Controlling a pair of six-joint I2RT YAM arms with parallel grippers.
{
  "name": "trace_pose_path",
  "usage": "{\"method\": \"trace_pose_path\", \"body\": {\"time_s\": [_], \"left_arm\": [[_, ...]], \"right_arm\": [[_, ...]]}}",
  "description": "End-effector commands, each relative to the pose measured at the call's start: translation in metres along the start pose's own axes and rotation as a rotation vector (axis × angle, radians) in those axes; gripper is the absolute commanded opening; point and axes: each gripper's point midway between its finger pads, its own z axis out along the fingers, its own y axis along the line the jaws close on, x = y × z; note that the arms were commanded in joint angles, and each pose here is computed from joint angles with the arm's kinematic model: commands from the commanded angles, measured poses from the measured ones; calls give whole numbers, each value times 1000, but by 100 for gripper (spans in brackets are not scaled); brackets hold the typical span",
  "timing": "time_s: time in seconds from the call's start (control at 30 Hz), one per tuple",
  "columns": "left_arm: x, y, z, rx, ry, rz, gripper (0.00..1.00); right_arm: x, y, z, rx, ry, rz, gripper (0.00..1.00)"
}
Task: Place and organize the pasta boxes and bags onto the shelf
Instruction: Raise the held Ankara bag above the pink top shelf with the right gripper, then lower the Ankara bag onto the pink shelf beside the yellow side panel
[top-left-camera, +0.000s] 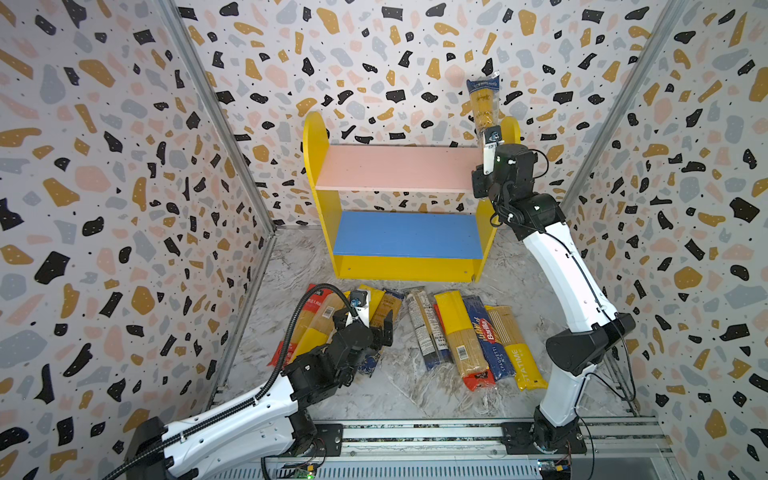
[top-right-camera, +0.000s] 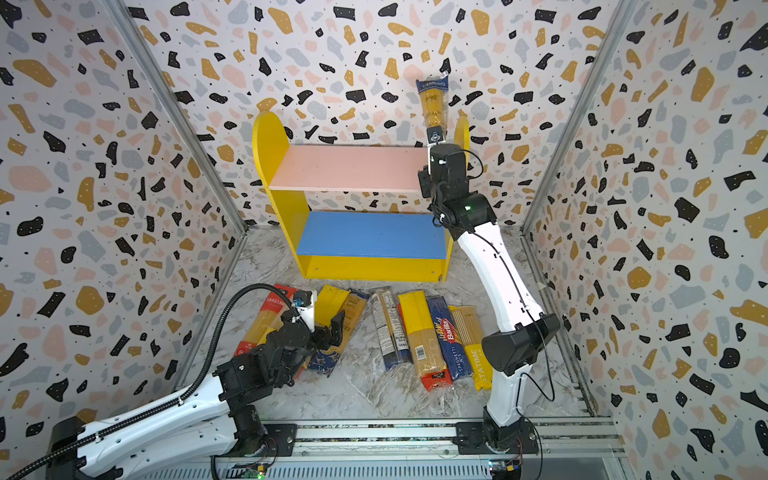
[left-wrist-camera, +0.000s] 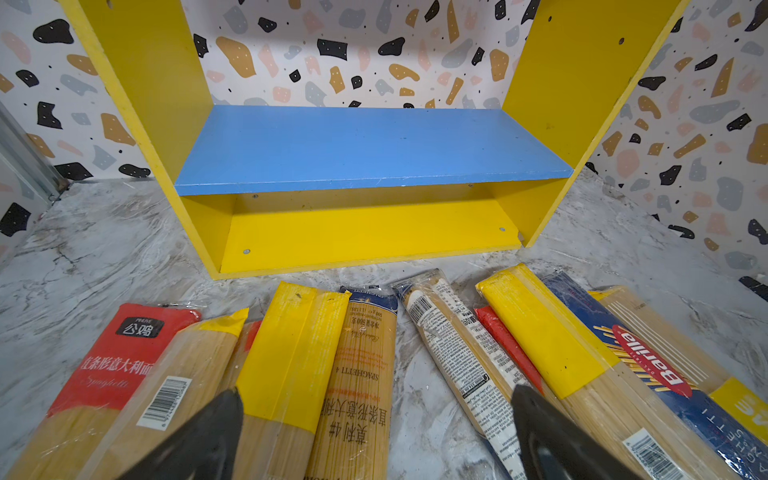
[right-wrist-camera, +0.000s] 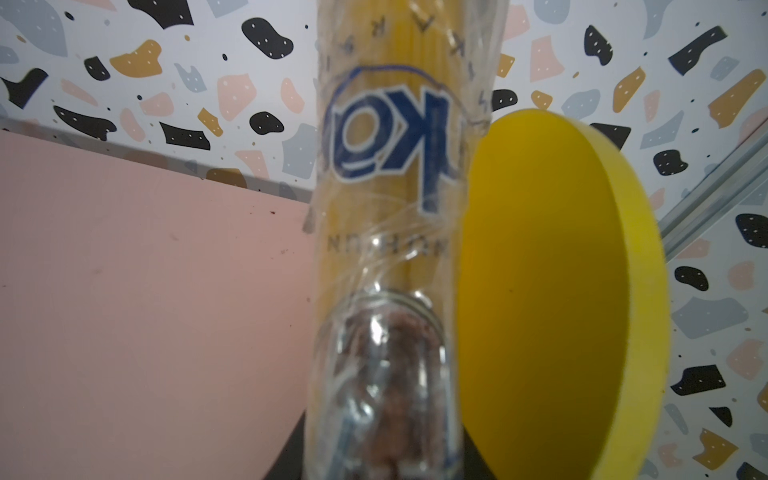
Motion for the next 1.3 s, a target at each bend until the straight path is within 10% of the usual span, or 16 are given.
{"method": "trace_pose_path", "body": {"time_s": [0.0,0.73,1.0,1.27], "left_arm": [[-26,-6,-7,27,-61,-31,99],[-27,-4,-9,21,-61,-33,99],[-26,-4,-10,26,-57,-29,99],[-24,-6,-10,39,-50,-24,99]], "right_arm": [[-63,-37,-38,30,-197,136,0],[-39,-41,-5,56,-130,140,15],[-29,-40,5,85,-103,130,48],[-20,-36,12,95,-76,115,59]]}}
